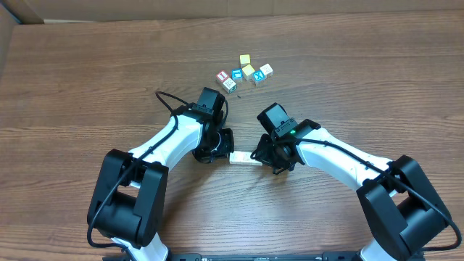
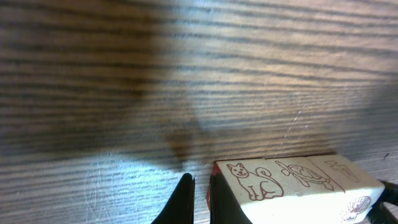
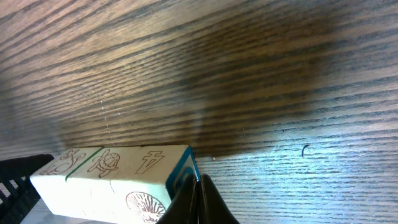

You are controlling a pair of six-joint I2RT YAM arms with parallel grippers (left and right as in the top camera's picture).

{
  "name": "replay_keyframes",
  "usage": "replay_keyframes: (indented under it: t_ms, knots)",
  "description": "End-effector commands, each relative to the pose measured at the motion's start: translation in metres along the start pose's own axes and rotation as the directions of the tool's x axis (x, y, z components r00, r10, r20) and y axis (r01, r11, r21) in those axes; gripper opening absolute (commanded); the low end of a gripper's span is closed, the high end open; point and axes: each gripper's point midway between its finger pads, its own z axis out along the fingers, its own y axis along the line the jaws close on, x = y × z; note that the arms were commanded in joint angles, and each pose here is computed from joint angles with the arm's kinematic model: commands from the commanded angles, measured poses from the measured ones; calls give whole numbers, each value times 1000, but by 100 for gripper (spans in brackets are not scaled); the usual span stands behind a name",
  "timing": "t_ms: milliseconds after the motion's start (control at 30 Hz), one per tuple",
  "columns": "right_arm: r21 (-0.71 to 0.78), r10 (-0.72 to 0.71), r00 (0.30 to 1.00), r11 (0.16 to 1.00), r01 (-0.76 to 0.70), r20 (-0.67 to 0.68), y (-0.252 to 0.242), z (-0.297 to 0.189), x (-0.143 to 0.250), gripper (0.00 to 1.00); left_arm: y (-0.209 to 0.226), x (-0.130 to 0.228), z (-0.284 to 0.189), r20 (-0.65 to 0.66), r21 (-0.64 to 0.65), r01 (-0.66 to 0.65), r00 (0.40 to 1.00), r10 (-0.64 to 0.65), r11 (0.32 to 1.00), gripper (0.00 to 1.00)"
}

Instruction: Flip 3 blocks

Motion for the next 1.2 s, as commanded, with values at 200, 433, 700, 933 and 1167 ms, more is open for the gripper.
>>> replay_keyframes:
  t_ms: [200, 433, 700, 933, 1167]
  knots:
    - [-34, 95, 994, 995, -97, -48, 6, -1, 10, 4, -10, -7, 2, 17, 36, -5, 1000, 5, 999, 4]
    - [-30, 169, 983, 985, -171, -68, 18, 2, 29, 4, -14, -15, 1, 51, 53, -17, 999, 14, 998, 4]
    - [-34, 300, 950, 952, -304, -90, 37, 6, 56, 4, -19, -23, 0, 86, 70, -30, 996, 24, 997, 4]
    - [-90, 365, 926, 923, -373, -100, 62, 8, 71, 4, -23, -29, 0, 109, 81, -40, 994, 31, 996, 4]
    - [-78, 377, 923, 920, -383, -79, 60, 9, 75, 4, -21, -29, 0, 111, 73, -42, 993, 34, 996, 4]
